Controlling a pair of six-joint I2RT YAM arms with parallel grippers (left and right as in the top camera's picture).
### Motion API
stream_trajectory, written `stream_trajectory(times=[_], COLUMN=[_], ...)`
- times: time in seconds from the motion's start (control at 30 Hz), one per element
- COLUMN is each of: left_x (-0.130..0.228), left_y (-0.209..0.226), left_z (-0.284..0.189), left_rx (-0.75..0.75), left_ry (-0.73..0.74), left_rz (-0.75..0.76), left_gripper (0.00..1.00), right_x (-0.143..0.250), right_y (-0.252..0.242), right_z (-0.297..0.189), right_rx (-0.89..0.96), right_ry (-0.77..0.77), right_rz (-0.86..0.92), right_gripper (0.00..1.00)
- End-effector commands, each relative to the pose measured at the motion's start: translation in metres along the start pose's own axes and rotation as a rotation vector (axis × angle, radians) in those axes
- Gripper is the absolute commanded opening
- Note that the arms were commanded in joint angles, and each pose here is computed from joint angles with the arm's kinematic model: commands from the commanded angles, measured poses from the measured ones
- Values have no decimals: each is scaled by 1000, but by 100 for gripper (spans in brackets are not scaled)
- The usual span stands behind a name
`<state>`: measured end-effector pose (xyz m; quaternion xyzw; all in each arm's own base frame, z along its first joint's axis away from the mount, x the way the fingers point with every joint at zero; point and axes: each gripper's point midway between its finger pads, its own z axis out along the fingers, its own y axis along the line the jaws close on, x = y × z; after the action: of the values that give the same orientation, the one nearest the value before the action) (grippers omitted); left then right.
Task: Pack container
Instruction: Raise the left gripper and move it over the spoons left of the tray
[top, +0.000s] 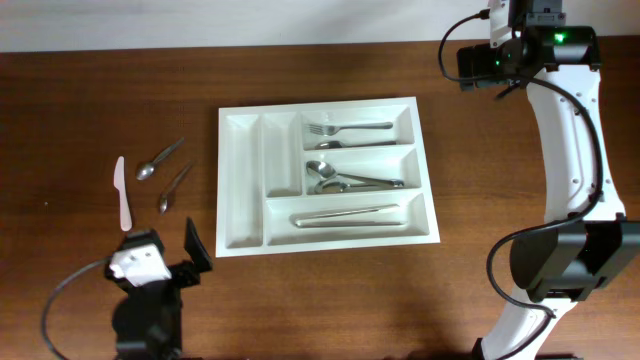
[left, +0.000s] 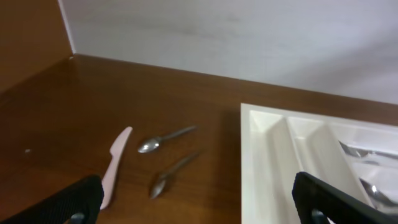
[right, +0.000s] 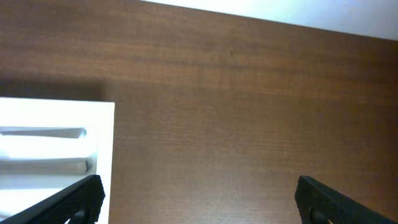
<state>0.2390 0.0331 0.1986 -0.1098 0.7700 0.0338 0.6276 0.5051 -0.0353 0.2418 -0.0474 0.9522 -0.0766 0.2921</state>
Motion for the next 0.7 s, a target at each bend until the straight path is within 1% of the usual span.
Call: stream_trajectory(times=[0.0,0.07,0.1,0.2,0.23,0.27,0.37,0.47,0.57,0.67], left_x=[-39,-49,-55,-63,-63,-63,-61,-58,-51,-26], left_y=[18,27,33,38,43,46,52,53,55,53], left_z=[10,20,29,49,61,70,108,148,182,197], left_rx=[-119,-166,-194,-206,-219,-220,-183,-140,-144,-115], left_ry=[47,111,172,323,409,461,583,623,606,660], left_rz=[-38,-21,-21,6,48,89,265,398,383,379], left_gripper=[99,99,99,99,99,99,99,99,99,99], right_x=[-7,-7,-7,-7,-7,-7,-7,-7,-7,-7], right_y=[-4,-4,-4,-4,-4,-4,-4,-4,-4,-4], right_z=[-9,-9,-9,-9,-9,-9,-9,-9,-9,-9], right_rx=[13,13,13,13,13,13,13,13,13,13], right_ry=[-26,-26,-26,-26,-26,-26,-26,-26,-26,-26], right_rz=[11,11,11,11,11,11,12,11,11,11], right_gripper=[99,99,99,99,99,99,99,99,99,99])
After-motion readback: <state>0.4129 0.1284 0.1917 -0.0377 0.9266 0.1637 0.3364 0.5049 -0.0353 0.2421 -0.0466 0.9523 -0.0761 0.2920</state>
